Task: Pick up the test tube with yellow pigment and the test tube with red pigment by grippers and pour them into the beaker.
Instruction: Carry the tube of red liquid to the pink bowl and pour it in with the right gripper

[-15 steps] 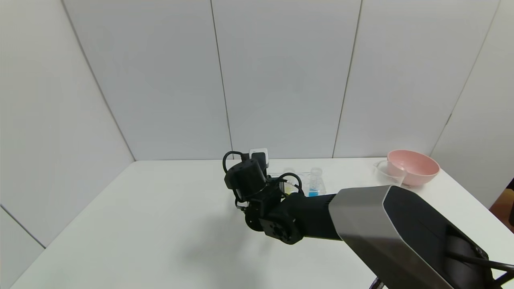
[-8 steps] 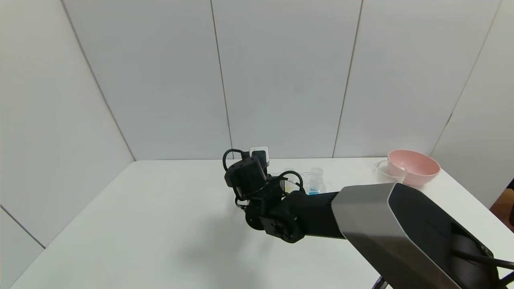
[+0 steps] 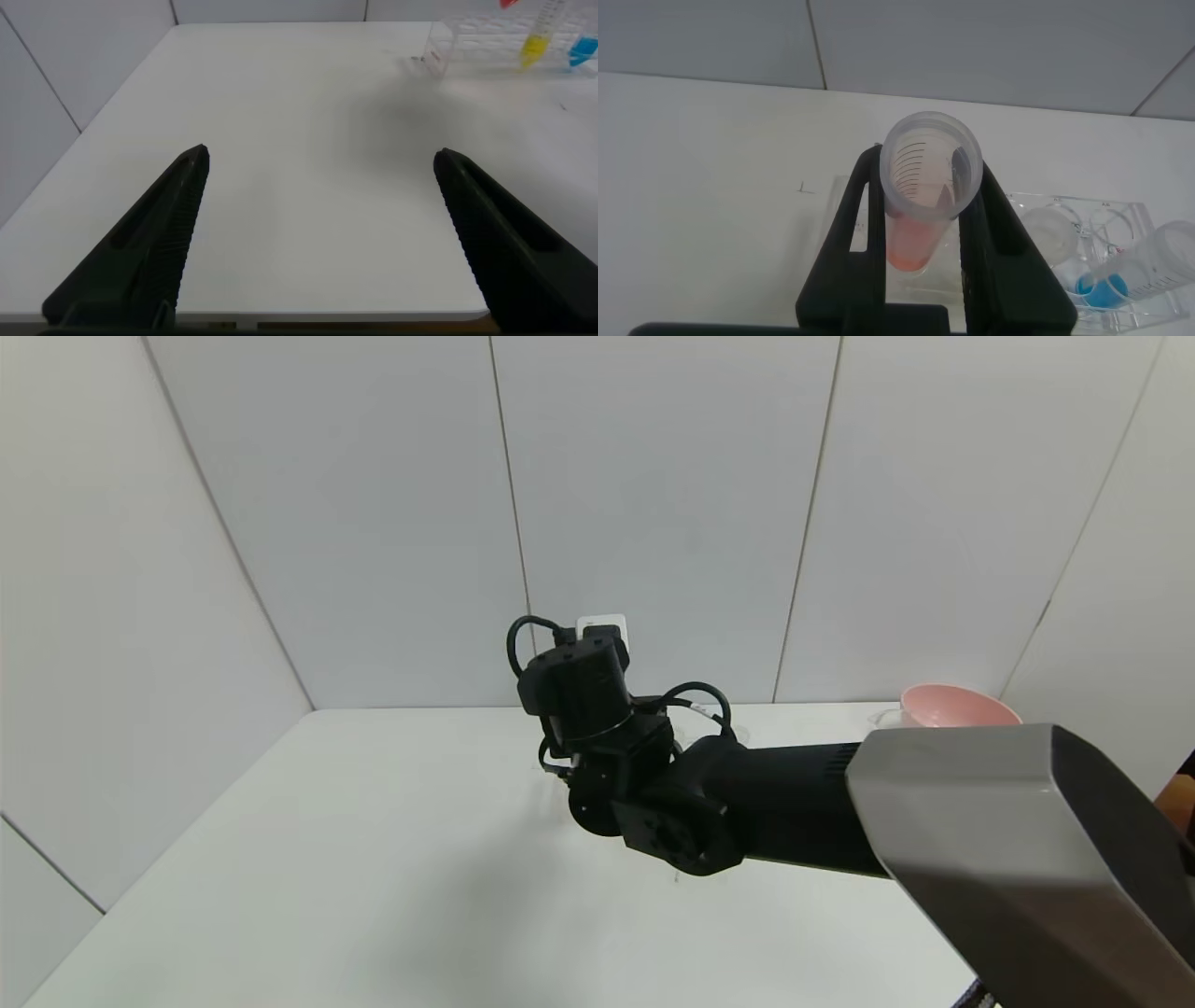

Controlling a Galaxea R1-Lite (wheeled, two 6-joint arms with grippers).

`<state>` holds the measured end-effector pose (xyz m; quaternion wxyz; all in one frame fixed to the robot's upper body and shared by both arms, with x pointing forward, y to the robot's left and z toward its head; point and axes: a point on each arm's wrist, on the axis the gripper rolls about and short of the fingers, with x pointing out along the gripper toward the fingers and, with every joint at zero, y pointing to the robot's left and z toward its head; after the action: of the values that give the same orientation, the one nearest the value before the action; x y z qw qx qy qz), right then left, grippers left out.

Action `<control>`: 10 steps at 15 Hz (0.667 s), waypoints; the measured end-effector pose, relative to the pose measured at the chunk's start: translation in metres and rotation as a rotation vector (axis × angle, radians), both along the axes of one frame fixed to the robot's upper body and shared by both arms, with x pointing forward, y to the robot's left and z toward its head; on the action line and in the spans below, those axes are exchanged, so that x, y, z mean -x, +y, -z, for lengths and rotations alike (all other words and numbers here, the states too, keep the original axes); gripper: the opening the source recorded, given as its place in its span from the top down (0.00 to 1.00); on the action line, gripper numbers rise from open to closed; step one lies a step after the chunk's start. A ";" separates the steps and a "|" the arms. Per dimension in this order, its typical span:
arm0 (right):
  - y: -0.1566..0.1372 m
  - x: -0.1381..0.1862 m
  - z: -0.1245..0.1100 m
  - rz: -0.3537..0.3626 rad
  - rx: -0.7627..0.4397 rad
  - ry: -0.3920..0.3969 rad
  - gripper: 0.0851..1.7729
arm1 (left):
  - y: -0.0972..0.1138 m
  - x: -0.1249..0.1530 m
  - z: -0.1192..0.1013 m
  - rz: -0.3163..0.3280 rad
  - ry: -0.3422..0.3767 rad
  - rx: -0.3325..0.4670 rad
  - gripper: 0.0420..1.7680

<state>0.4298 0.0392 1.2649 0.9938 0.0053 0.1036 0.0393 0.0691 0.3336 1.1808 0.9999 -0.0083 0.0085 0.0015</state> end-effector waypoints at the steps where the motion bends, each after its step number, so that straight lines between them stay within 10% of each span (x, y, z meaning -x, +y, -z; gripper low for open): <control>1: -0.001 0.002 -0.005 -0.004 -0.001 -0.005 0.75 | 0.000 0.000 0.000 0.000 0.000 0.000 0.03; 5: -0.009 0.012 -0.007 -0.039 0.050 0.016 0.75 | 0.000 0.000 0.000 0.000 0.000 0.000 0.03; 10: -0.035 0.040 -0.001 -0.252 0.094 0.140 0.75 | 0.000 0.000 0.000 0.000 0.000 0.000 0.03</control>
<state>0.3901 0.0047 1.2659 0.9705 -0.0518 0.1742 0.1585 0.0691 0.3336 1.1808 0.9999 -0.0081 0.0085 0.0015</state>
